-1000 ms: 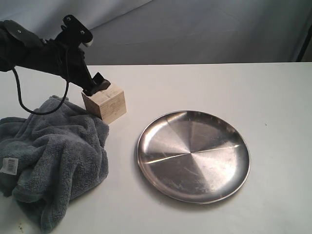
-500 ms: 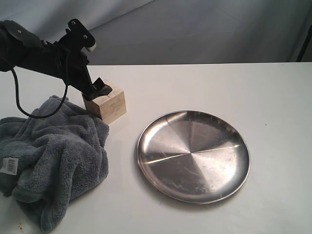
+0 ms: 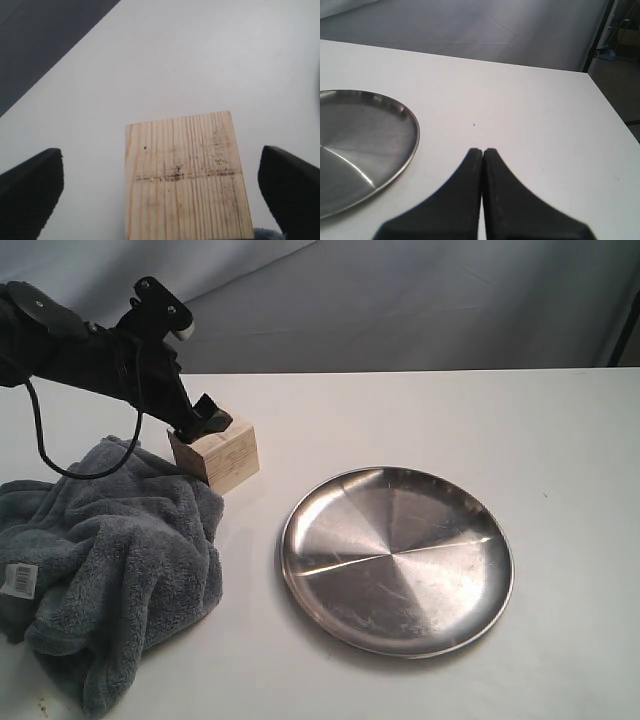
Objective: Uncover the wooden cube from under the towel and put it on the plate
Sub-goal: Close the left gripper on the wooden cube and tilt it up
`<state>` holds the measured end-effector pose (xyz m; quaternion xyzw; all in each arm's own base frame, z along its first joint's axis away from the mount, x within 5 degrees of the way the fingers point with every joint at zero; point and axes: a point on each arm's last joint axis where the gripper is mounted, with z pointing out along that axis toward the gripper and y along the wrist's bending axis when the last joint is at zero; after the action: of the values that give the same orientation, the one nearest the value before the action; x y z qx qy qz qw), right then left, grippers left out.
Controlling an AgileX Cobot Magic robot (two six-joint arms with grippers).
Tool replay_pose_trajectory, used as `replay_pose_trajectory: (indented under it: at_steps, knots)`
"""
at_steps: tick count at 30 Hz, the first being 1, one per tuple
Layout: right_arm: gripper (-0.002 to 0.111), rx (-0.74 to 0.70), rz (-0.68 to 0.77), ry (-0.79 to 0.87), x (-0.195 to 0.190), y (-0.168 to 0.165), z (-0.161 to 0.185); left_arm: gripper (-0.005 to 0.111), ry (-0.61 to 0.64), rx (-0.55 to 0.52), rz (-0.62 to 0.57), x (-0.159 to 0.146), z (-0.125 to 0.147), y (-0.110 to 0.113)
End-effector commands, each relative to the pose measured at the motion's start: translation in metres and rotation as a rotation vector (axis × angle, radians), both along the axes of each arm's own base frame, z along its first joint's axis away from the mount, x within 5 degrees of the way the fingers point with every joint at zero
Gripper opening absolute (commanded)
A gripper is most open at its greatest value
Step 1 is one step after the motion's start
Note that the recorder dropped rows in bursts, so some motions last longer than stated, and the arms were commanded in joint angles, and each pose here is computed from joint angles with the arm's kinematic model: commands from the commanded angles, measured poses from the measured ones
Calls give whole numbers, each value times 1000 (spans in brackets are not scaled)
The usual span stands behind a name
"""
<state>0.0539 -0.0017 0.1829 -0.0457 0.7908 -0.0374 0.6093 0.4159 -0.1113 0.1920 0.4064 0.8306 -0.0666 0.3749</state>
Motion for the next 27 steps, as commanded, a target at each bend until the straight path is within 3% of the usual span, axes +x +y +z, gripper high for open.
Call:
replay_pose_trajectory:
  at_steps: [1,13,19,27]
  knots:
    - [0,-8,-8,-5,0,-1,0,105,19,-17,7,1,-5,-3]
    - [0,-8,-8,-5,0,-1,0,105,24,22,20,10,-34,-12]
    - [0,-8,-8,-5,0,-1,0,105,74,-21,4,17,-38,-19]
    - [0,-8,-8,-5,0,-1,0,105,122,-92,83,17,-34,-20]
